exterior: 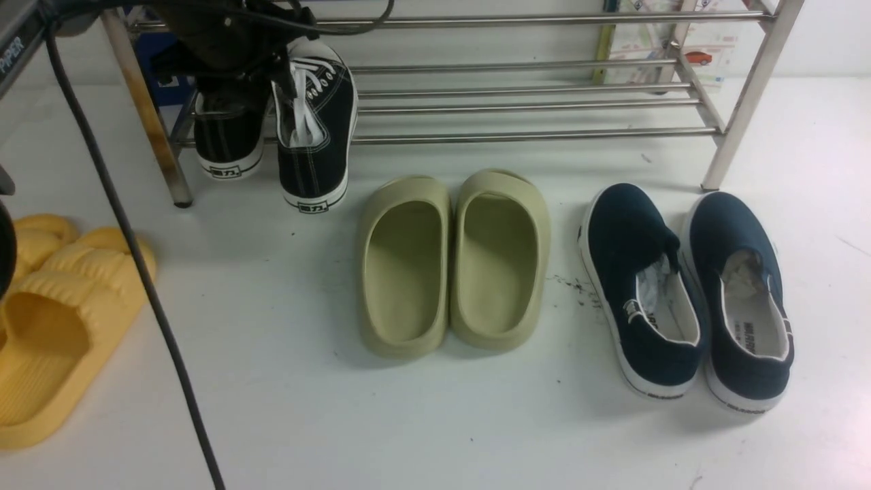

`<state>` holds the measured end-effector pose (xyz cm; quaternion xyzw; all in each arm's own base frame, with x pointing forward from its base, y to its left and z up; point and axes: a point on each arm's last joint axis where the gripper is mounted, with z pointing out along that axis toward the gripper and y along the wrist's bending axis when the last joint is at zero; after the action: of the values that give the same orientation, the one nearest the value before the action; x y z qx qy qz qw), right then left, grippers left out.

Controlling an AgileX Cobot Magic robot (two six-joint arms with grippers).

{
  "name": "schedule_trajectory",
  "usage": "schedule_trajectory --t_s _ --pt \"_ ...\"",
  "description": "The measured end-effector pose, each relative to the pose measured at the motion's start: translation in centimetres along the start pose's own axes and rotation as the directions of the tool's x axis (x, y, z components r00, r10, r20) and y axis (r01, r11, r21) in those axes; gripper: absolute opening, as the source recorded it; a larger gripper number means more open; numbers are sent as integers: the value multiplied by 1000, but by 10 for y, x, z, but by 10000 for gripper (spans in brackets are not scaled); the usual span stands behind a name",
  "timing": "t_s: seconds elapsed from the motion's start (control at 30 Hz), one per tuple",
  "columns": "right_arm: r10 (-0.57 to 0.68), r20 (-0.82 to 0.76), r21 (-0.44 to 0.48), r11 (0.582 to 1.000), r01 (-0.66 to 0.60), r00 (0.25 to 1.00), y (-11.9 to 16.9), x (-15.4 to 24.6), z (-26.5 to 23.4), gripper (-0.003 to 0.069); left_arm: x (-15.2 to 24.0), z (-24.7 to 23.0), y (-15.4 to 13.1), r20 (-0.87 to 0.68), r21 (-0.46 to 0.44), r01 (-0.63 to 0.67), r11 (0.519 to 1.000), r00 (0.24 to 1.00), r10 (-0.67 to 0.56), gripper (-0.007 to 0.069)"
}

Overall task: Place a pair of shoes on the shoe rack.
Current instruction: Use the left arm to put a shoe into the shoe rack

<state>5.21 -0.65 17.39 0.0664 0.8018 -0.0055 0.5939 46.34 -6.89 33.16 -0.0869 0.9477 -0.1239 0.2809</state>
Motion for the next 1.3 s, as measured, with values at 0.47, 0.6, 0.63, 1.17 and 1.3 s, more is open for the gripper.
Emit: schedule_trajectory --t_s 0.47,0.6,0.63,1.17,1.3 --pt "0 0 0 1000 0 1000 0 0 0 239 40 -37 -37 -141 3 -196 981 971 194 -13" --pt "0 0 0 1000 0 1000 0 0 0 239 78 -11 -58 -267 22 -264 964 928 260 -13" --pt "0 0 0 1000 0 1000 0 0 0 239 89 -1 -55 -307 14 -269 963 915 260 -13" --pt "0 0 0 1000 0 1000 0 0 0 239 82 67 -39 -182 -138 -289 947 948 262 -13" --pt "0 0 0 1000 0 1000 0 0 0 239 76 72 -43 -199 -153 -295 943 944 263 -13"
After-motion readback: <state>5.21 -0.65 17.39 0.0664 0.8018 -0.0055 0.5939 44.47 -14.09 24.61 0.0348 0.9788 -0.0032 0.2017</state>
